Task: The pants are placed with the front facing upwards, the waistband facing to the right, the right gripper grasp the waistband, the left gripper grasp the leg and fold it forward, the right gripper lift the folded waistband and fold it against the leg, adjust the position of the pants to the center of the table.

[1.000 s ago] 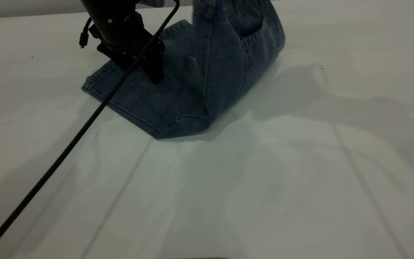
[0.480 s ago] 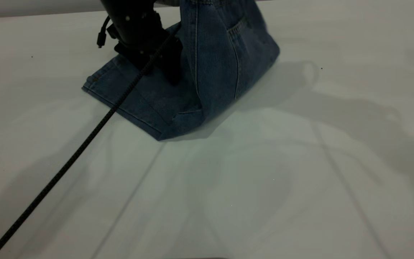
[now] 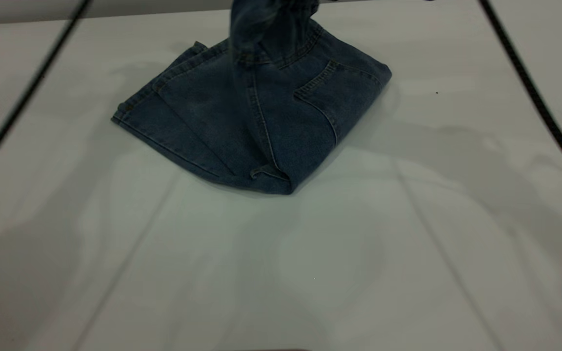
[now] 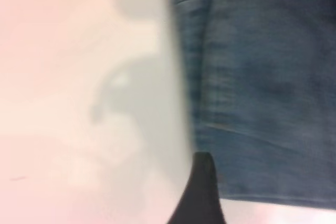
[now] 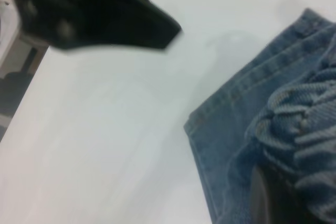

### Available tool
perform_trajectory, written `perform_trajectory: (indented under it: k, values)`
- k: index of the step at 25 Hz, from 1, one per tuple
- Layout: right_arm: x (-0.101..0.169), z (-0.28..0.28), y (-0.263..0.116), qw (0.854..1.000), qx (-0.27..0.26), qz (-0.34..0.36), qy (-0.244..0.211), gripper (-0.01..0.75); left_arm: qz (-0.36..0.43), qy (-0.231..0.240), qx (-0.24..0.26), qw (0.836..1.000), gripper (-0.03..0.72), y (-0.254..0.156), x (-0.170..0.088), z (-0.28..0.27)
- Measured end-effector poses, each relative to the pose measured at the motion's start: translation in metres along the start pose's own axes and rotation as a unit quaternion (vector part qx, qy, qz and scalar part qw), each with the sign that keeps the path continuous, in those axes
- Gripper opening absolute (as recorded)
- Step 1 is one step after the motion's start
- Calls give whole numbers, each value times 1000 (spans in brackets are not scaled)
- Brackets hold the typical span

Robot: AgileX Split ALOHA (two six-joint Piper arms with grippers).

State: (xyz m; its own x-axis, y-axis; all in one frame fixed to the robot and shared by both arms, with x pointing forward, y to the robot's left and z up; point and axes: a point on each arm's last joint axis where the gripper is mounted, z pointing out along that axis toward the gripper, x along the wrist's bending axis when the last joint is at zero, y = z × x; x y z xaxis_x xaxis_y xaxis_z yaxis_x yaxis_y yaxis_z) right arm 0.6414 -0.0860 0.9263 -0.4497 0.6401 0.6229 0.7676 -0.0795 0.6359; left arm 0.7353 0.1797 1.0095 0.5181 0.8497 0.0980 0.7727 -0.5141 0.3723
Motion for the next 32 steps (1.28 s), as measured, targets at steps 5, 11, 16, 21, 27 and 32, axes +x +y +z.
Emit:
perform_trajectory:
  k: [5, 11, 16, 21, 27, 32]
  values:
    - [1, 29, -6, 1000, 11, -10, 14, 83, -5, 56, -35, 998, 586, 12, 14, -26]
    - [-15, 53, -22, 999, 33, 17, 19, 375, -10, 52, -44, 998, 586, 14, 14, -29]
    - [-14, 55, -24, 998, 38, 27, 32, 664, -12, 47, -45, 998, 586, 15, 13, -29]
    - [-12, 43, -15, 998, 55, 2, 35, 676, 5, 15, -56, 998, 586, 17, 7, -29]
    - [-25, -9, 22, 997, 71, 15, 3, 640, 110, -61, -80, 989, 586, 20, -13, -20]
    - [-43, -57, 46, 995, 81, 55, -17, 624, 180, -75, -40, 980, 586, 18, -41, 21]
